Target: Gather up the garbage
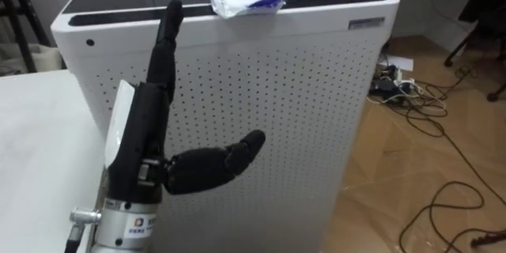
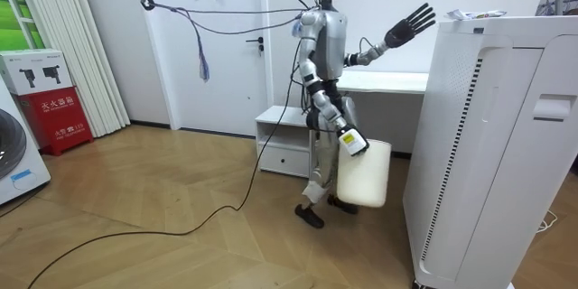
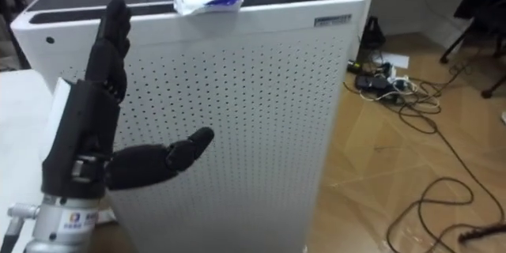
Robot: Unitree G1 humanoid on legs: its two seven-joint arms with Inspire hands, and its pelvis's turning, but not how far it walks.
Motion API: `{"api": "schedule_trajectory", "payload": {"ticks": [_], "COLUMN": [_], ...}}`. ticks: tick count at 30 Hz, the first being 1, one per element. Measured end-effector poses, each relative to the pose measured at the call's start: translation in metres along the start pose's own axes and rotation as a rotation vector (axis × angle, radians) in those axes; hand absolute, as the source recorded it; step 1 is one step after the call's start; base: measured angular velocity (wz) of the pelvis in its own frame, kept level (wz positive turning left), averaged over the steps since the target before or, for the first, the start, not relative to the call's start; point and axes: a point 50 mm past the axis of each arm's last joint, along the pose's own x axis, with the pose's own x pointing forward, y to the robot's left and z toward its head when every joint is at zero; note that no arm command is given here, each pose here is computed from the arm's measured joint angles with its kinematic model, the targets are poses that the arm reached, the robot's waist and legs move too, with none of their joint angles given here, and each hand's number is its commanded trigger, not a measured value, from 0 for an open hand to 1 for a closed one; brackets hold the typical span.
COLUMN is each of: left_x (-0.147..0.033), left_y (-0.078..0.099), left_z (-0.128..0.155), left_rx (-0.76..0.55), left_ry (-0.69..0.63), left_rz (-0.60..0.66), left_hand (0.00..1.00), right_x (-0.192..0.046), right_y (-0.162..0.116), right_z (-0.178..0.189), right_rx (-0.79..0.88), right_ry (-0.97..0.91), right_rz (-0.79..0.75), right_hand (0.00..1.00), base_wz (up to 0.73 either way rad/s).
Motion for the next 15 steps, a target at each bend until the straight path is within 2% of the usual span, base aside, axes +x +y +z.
{"api": "schedule_trajectory", "payload": {"ticks": [6, 11, 15], "left_x": [0.006, 0.013, 0.017], "left_y": [0.002, 0.009, 0.016], "left_z": [0.008, 0.016, 0.028], "left_rx": [0.056, 0.085, 0.211], "left_ry": [-0.071, -0.127, -0.21], "left_rz": [0.021, 0.092, 0.135], "left_hand": [0.0, 0.0, 0.0], "right_x": [0.001, 0.0, 0.0], "right_y": [0.0, 0.002, 0.005], "right_z": [0.007, 0.012, 0.013], "right_rx": [-0.003, -0.02, -0.046], "right_ry": [-0.03, -0.074, -0.076], "right_rz": [0.004, 0.008, 0.039], "right_hand": [1.0, 1.0, 1.0], "base_wz": [0.04, -0.03, 0.0]}}
